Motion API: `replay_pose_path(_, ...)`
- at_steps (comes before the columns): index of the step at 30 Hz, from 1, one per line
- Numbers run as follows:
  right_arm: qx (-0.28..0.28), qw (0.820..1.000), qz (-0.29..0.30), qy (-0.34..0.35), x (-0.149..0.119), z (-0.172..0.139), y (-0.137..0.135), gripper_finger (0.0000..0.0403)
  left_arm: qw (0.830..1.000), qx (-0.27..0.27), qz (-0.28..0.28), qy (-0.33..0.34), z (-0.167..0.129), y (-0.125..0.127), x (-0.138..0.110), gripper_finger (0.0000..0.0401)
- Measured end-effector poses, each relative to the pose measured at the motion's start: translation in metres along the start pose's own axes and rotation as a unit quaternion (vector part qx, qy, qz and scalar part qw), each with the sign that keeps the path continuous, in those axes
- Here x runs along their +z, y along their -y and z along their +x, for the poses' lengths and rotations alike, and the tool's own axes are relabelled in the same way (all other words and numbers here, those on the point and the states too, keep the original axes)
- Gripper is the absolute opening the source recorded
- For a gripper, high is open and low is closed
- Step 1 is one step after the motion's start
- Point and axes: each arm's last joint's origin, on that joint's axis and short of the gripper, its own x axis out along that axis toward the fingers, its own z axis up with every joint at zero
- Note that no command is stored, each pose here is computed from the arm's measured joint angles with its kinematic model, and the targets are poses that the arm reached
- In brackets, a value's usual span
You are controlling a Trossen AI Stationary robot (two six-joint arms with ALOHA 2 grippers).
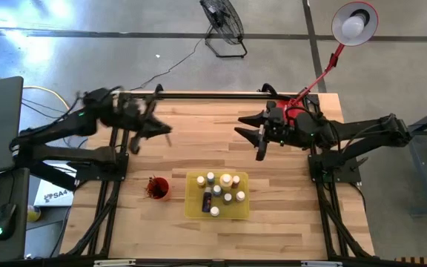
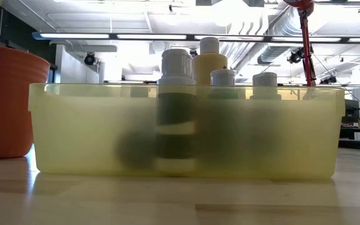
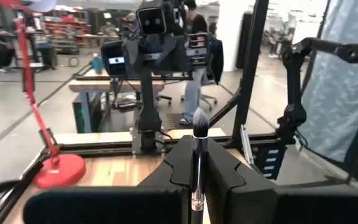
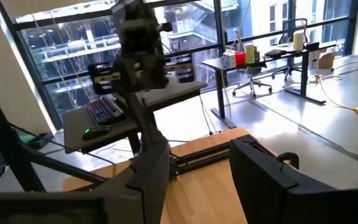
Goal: Pick & Place Paint Supplies
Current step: Put the silver paintbrush into the orange cup
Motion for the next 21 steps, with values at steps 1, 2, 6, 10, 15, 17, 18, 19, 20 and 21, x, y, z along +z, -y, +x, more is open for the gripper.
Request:
replay_pose_path(1,-0.002,1.0,0.0,0.001,0.0,0.0,0.001,0.0158,1.0,0.007,-0.003,0.004,-0.011,0.007,-0.003,0.0009)
replay_pose_path(2,-0.005,1.0,0.002,0.001,0.0,0.001,0.002,0.0158,1.0,0.017,-0.009,0.006,-0.021,0.012,-0.007,0.0009)
replay_pose_path(6,-0.014,1.0,0.008,0.012,0.003,0.002,0.006,0.0158,0.997,0.046,-0.048,0.03,-0.049,0.029,-0.027,0.0009)
replay_pose_path(10,-0.019,0.999,0.012,0.025,0.006,0.004,0.01,0.0155,0.994,0.053,-0.085,0.052,-0.061,0.039,-0.048,0.0009)
replay_pose_path(15,-0.02,0.999,0.012,0.024,0.006,0.004,0.011,0.0153,0.991,0.047,-0.125,0.021,-0.052,0.047,-0.072,0.0009)
replay_pose_path(17,-0.02,1.0,0.011,0.021,0.006,0.004,0.011,0.0153,0.991,0.038,-0.129,0.006,-0.044,0.052,-0.077,0.0009)
replay_pose_path(18,-0.021,1.0,0.01,0.017,0.005,0.004,0.011,0.0153,0.991,0.035,-0.129,-0.003,-0.041,0.055,-0.079,0.0009)
replay_pose_path(19,-0.02,1.0,0.008,0.013,0.004,0.004,0.011,0.0153,0.991,0.032,-0.129,-0.01,-0.038,0.058,-0.08,0.0009)
replay_pose_path(20,-0.021,1.0,0.007,0.01,0.003,0.004,0.011,0.0153,0.991,0.029,-0.128,-0.017,-0.036,0.061,-0.082,0.0009)
replay_pose_path(21,-0.02,1.0,0.007,0.008,0.003,0.004,0.011,0.0153,0.991,0.027,-0.128,-0.024,-0.033,0.064,-0.083,0.0009)
